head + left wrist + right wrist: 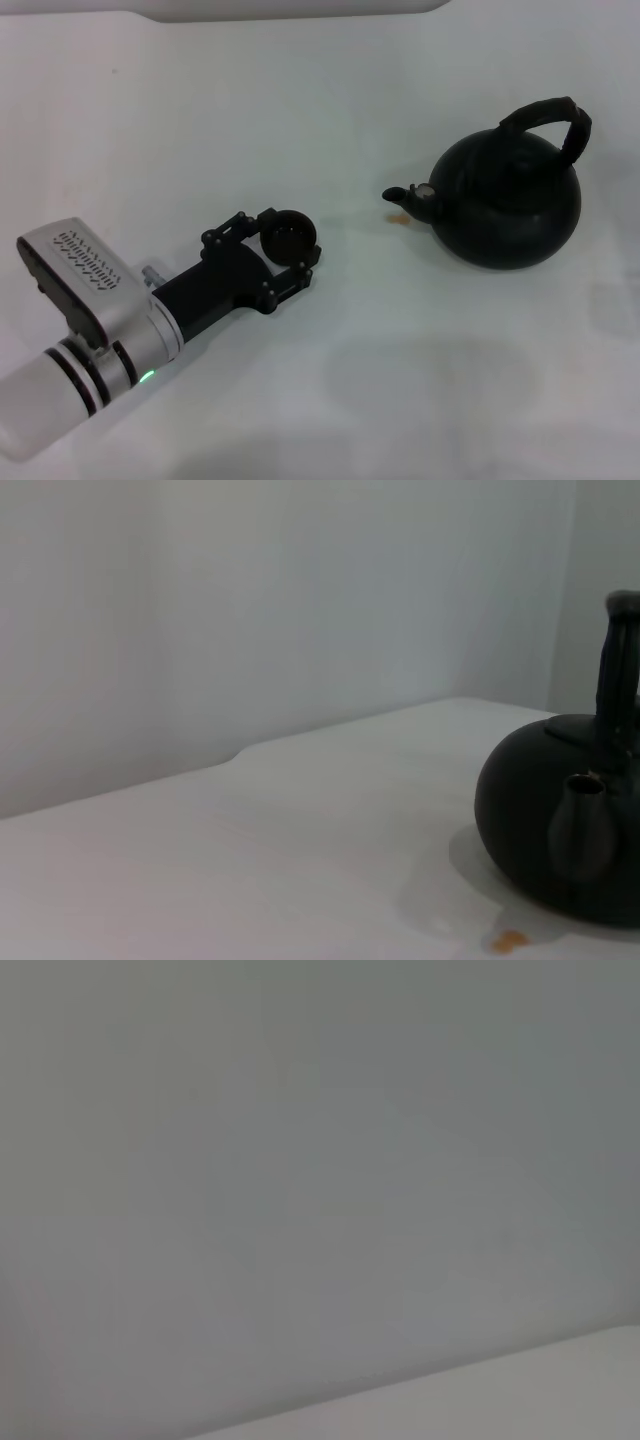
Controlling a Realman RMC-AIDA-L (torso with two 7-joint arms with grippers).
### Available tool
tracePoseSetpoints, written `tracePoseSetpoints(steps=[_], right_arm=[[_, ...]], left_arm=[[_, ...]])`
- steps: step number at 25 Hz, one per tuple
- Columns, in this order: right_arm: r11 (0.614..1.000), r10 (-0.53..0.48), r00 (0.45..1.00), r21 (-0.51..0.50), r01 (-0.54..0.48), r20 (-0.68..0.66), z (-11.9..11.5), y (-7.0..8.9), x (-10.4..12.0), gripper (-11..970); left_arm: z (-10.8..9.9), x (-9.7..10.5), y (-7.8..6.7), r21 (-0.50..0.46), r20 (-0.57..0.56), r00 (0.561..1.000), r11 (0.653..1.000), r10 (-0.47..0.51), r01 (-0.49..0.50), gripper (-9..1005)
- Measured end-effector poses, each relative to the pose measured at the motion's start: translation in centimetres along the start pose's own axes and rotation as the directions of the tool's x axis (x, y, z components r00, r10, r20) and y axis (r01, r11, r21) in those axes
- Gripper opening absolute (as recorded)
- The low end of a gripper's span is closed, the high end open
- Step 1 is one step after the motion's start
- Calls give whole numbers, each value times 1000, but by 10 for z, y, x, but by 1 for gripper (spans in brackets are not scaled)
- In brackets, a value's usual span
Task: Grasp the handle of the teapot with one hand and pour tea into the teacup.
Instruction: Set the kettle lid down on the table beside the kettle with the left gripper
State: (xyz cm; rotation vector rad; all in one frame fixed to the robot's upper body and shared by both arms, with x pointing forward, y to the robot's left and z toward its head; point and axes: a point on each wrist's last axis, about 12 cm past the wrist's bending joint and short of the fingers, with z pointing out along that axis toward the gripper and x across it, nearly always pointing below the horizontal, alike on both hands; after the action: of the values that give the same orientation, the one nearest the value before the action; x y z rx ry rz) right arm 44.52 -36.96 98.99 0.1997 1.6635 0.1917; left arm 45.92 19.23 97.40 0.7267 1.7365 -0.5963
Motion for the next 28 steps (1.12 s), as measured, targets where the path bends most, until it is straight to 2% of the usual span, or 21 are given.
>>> tracePoseSetpoints(steps=[16, 22, 27, 28], right_arm=[[1000, 2, 1000, 0, -2, 2, 0, 0, 0, 785], [1000, 3, 1000, 1, -3, 1, -1, 0, 0, 785], [1000, 4, 1000, 4, -4, 1, -2, 0, 1, 785], [1000, 4, 1000, 4, -4, 1, -2, 0, 1, 785]], left_arm=[[5, 1, 0, 14, -38, 999, 1000, 21, -20, 708], [4, 0, 0, 16, -26, 999, 1000, 18, -18, 744], [3, -1, 0, 16, -13, 1000, 1000, 16, -15, 891], [2, -2, -1, 17, -4, 1000, 1000, 14, -14, 891]])
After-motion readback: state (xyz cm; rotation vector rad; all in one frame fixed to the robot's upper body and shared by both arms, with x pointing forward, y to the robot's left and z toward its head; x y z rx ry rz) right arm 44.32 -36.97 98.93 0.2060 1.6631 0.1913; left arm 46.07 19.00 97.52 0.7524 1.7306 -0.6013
